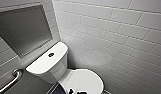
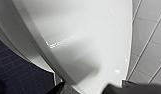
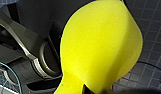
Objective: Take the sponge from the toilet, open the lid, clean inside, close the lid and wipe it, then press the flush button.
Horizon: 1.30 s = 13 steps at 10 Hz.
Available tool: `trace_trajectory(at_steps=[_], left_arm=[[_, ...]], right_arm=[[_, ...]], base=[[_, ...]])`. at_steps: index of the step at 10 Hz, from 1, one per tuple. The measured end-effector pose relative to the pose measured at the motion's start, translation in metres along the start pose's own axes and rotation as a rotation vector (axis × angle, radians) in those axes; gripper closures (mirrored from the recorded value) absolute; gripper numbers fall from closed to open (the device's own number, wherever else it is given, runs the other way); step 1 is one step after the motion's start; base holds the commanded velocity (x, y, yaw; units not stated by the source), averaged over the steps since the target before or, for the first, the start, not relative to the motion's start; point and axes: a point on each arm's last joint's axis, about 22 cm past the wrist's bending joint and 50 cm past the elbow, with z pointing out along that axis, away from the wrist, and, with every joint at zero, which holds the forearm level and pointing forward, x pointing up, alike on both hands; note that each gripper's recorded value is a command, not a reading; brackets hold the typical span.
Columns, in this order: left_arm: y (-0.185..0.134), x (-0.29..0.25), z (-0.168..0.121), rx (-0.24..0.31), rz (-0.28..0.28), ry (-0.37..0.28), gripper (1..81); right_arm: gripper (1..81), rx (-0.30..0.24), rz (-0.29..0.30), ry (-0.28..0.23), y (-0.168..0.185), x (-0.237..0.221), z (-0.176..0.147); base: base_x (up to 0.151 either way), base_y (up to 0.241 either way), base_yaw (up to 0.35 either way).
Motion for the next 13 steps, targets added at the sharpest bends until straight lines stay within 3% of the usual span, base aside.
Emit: trace_trajectory(at_steps=[6, 10, 11, 13], left_arm=[[0.018, 0.004, -0.023, -0.070, -0.056, 0.028, 1.0], [0.045, 0.011, -0.058, -0.161, -0.109, 0.064, 1.0], [0.051, 0.014, -0.067, -0.182, -0.139, 0.074, 1.0], [0.055, 0.022, -0.076, -0.214, -0.297, 0.087, 1.0]], right_arm=[[81.1, 0.005, 0.002, -0.002, -0.004, -0.002, 0.002], [81.1, 0.004, 0.003, -0.006, -0.005, -0.004, 0.002], [81.1, -0.003, 0.004, -0.019, -0.005, -0.007, 0.003], [81.1, -0.006, 0.005, -0.025, -0.006, -0.008, 0.005]], base=[[0.000, 0.000, 0.000], [0.000, 0.000, 0.000], [0.000, 0.000, 0.000], [0.000, 0.000, 0.000]])
